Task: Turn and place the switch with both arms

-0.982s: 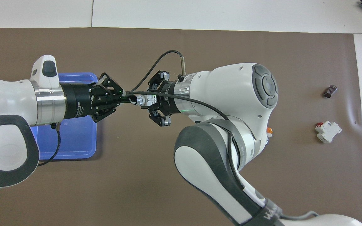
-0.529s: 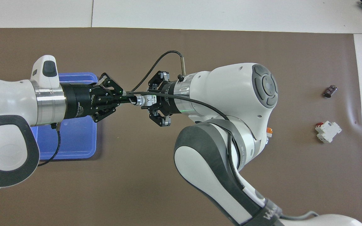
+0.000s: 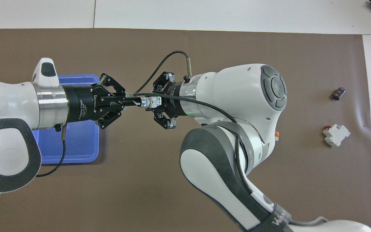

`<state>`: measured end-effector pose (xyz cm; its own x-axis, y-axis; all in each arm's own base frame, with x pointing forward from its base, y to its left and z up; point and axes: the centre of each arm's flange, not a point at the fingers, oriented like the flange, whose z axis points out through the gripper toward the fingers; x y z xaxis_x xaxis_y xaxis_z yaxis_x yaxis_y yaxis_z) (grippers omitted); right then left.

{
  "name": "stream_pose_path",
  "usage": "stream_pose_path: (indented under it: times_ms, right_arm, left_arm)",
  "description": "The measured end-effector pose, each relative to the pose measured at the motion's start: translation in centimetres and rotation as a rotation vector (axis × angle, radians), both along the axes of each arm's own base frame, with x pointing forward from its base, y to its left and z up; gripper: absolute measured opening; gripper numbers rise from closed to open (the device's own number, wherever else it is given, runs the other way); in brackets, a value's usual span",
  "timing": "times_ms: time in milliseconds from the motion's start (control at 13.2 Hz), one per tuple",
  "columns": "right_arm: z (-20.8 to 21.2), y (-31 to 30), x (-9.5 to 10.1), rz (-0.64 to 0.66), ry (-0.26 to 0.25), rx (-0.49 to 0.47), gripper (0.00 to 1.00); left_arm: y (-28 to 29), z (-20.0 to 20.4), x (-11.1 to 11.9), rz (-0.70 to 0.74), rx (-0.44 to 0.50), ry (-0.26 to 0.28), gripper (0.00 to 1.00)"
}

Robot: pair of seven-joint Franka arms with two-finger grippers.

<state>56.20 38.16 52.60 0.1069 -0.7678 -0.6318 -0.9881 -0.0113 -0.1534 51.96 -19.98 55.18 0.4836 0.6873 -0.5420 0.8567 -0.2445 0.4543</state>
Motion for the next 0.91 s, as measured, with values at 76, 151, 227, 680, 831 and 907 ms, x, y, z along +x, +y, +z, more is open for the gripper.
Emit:
stream_pose_path:
  times_ms: [76, 151, 227, 680, 831, 907]
  right_arm:
    - [0.04, -0.09, 0.05, -0.002, -0.001, 0.000, 0.33]
    - [0.08, -0.19, 0.12, -0.003, -0.001, 0.000, 0.33]
    - [0.11, -0.29, 0.19, -0.005, -0.002, 0.001, 0.33]
    - [0.34, -0.52, 0.43, -0.013, -0.010, 0.003, 0.33]
    - [0.32, -0.54, 0.50, -0.016, -0.013, 0.004, 0.33]
    - [0.29, -0.54, 0.54, -0.017, -0.014, 0.005, 0.33]
  left_arm:
    - [-0.06, 0.00, -0.03, 0.055, -0.014, 0.054, 0.10]
    - [-0.14, -0.01, -0.06, 0.120, -0.031, 0.119, 0.10]
    - [-0.21, -0.02, -0.09, 0.185, -0.047, 0.183, 0.10]
    - [-0.46, 0.19, -0.28, 0.491, -0.125, 0.481, 0.10]
    - [-0.52, 0.22, -0.33, 0.591, -0.151, 0.578, 0.10]
    - [-0.55, 0.23, -0.35, 0.640, -0.163, 0.626, 0.10]
